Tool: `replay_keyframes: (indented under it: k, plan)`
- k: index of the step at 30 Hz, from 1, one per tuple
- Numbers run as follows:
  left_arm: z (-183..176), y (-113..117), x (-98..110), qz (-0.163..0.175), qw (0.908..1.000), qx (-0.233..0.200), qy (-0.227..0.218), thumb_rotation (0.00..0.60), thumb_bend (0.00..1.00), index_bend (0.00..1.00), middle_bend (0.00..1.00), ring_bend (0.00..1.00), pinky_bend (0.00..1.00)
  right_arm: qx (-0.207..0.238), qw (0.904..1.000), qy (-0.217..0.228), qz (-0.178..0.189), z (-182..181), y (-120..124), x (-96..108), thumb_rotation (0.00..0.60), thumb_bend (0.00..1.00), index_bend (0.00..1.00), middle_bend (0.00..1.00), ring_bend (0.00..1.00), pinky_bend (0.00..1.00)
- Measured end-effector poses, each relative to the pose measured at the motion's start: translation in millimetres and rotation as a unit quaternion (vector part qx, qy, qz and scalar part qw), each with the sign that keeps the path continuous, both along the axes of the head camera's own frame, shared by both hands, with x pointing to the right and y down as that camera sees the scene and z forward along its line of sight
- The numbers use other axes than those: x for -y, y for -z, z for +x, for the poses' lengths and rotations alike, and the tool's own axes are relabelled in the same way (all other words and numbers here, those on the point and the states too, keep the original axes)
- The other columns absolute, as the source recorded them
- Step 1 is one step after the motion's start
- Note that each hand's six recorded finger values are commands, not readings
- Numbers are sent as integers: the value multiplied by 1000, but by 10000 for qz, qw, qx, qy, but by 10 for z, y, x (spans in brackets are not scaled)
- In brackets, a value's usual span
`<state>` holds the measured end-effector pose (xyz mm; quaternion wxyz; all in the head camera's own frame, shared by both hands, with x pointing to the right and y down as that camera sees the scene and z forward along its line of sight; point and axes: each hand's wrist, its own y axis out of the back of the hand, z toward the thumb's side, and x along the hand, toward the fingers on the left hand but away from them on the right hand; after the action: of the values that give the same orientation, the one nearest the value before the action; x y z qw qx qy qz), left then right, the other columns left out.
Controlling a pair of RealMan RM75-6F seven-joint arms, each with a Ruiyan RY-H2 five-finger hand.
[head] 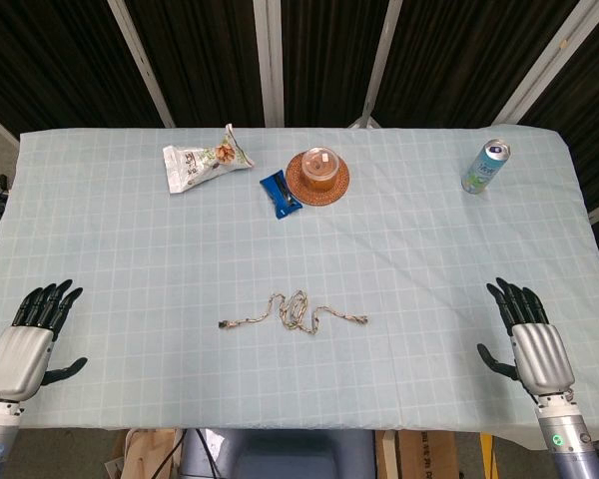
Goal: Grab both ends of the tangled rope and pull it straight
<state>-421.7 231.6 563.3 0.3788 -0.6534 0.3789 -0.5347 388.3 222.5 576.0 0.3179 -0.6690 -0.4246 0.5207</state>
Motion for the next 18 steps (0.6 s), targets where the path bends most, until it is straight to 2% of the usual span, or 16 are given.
replay_keyframes:
  k: [18]
  plan:
    - [-10, 31, 4, 38, 10000, -22, 11, 600, 34, 0, 0, 0, 0, 170, 9999, 7, 32, -102, 11, 37, 600, 324, 0, 0, 0, 0]
